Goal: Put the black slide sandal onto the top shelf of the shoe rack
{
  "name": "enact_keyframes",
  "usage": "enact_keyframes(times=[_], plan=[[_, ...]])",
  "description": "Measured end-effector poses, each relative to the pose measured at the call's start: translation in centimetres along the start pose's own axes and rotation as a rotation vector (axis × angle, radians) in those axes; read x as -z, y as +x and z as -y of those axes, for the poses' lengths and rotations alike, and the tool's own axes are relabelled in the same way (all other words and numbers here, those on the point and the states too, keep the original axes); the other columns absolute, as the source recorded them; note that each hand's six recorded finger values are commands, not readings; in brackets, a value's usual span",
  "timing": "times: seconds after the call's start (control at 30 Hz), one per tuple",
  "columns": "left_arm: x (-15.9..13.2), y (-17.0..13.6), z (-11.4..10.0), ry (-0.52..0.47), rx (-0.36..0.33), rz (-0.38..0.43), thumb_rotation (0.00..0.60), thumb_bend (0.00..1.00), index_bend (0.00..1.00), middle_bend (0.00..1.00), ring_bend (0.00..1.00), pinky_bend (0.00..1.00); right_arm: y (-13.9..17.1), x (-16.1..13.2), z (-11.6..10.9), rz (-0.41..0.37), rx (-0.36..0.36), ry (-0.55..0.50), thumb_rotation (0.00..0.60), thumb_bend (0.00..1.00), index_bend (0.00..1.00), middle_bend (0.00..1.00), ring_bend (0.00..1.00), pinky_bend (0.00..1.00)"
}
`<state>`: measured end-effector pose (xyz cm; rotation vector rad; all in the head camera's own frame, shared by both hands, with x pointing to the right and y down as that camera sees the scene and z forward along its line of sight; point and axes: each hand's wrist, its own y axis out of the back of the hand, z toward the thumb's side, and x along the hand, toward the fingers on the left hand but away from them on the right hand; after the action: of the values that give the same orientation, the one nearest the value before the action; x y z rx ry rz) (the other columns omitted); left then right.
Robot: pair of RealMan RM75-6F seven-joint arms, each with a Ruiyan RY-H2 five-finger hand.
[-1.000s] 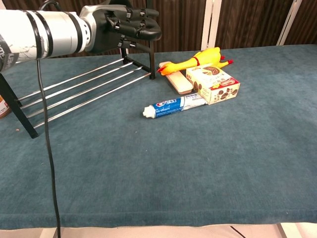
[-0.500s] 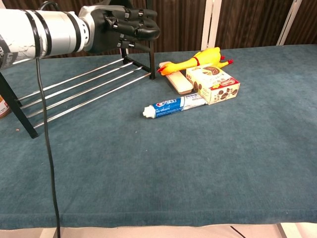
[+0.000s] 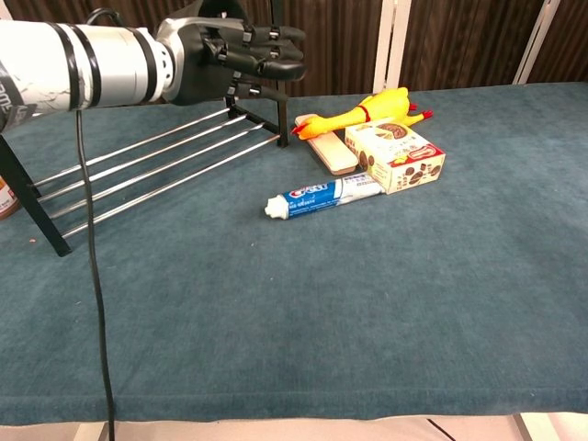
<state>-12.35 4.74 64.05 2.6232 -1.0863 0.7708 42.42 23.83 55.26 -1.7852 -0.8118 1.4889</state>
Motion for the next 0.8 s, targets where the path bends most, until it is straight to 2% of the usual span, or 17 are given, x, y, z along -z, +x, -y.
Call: enact_keyframes(times=[0.43, 0.8], plan=[[0.6, 0.7, -0.8, 0.020, -0.015, -0.016, 0.600, 0.37, 0.00, 0.00, 0.00, 0.12, 0.2, 0.0, -0.2, -0.004, 0.007, -0.006, 0.600, 0.16, 0.00, 0.01, 0.00, 0.00], [0.6, 2.1, -2.5, 0.019, -0.077, -0.010, 0.600, 0.37, 0.00, 0.00, 0.00, 0.12, 0.4, 0.2, -0.5, -0.005, 0.018, -0.014, 0.600, 0.16, 0.00, 0.01, 0.00, 0.00]])
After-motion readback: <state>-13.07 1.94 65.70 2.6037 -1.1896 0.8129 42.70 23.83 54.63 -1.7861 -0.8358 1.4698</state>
